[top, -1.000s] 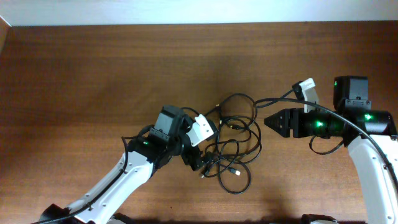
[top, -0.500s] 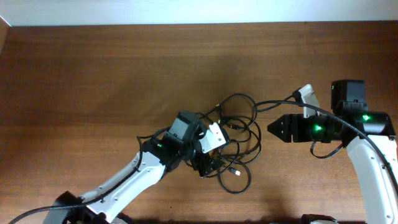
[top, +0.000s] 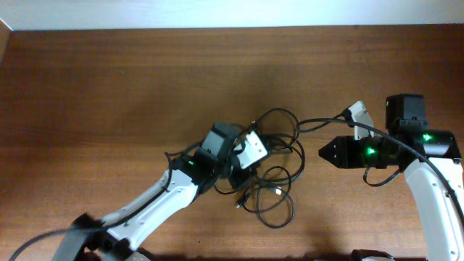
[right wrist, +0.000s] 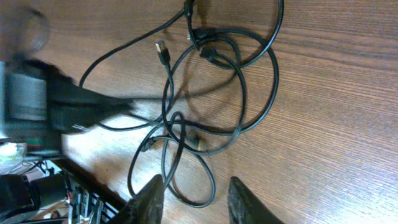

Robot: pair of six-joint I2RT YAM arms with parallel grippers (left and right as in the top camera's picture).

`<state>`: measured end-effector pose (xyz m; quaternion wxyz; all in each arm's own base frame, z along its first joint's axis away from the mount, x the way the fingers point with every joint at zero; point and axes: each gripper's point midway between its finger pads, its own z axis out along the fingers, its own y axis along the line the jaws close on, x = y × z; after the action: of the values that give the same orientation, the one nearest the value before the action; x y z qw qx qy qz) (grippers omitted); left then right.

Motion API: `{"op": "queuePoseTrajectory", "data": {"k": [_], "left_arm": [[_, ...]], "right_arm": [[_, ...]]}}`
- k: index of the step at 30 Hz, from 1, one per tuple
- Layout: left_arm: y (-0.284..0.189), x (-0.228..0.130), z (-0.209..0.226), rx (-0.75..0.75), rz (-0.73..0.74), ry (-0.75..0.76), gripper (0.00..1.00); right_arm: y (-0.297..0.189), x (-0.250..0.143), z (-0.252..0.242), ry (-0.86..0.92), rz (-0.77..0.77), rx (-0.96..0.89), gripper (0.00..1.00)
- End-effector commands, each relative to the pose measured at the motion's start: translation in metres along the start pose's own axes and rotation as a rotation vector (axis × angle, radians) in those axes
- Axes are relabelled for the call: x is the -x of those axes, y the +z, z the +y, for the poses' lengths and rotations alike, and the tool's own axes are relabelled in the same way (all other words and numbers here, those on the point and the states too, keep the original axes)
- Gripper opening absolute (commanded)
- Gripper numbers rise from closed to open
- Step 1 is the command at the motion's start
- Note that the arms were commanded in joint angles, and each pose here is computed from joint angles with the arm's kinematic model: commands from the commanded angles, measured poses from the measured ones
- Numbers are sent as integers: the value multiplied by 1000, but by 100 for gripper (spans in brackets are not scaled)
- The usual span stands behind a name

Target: Untangle cables

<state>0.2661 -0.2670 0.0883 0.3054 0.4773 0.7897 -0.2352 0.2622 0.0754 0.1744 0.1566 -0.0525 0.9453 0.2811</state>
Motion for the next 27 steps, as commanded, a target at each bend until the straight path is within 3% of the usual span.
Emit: {"op": "queuePoseTrajectory", "data": {"k": [1, 5, 10, 13, 15, 17, 20, 21, 23, 24, 27], "left_arm": [[-55, 100, 8, 73, -246, 69, 0], [-123, 174, 10, 129, -387, 111, 0], [-172, 203, 30, 201, -429, 93, 0], [-194, 218, 38, 240, -472, 102, 0], [-203, 219, 50, 288, -479, 91, 0], [-207, 211, 66, 367, -437, 120, 0], [-181, 142, 58, 333, -90, 421, 0], [-186, 109, 78, 435, 84, 387, 0], [-214, 86, 118, 701, 236, 248, 0], [-243, 83, 142, 917, 262, 131, 0], [-276, 97, 161, 1111, 156, 8, 0]], "right_arm": [[-2, -2, -3, -8, -6, -20, 34], [-2, -3, -12, -7, 1, -69, 34], [-2, -3, -9, -7, -2, -51, 36], [-2, -3, -9, -8, -2, -51, 63], [-2, -3, -9, -8, -2, -51, 69], [-2, -3, -9, -8, -2, -51, 71], [-2, -3, -9, -8, -2, -51, 71], [-2, -2, -9, -10, -5, -51, 72], [-2, -2, -9, -10, -5, -51, 72], [-2, -2, -9, -9, -4, -51, 72], [-2, -2, -9, -9, -3, -51, 72]]}}
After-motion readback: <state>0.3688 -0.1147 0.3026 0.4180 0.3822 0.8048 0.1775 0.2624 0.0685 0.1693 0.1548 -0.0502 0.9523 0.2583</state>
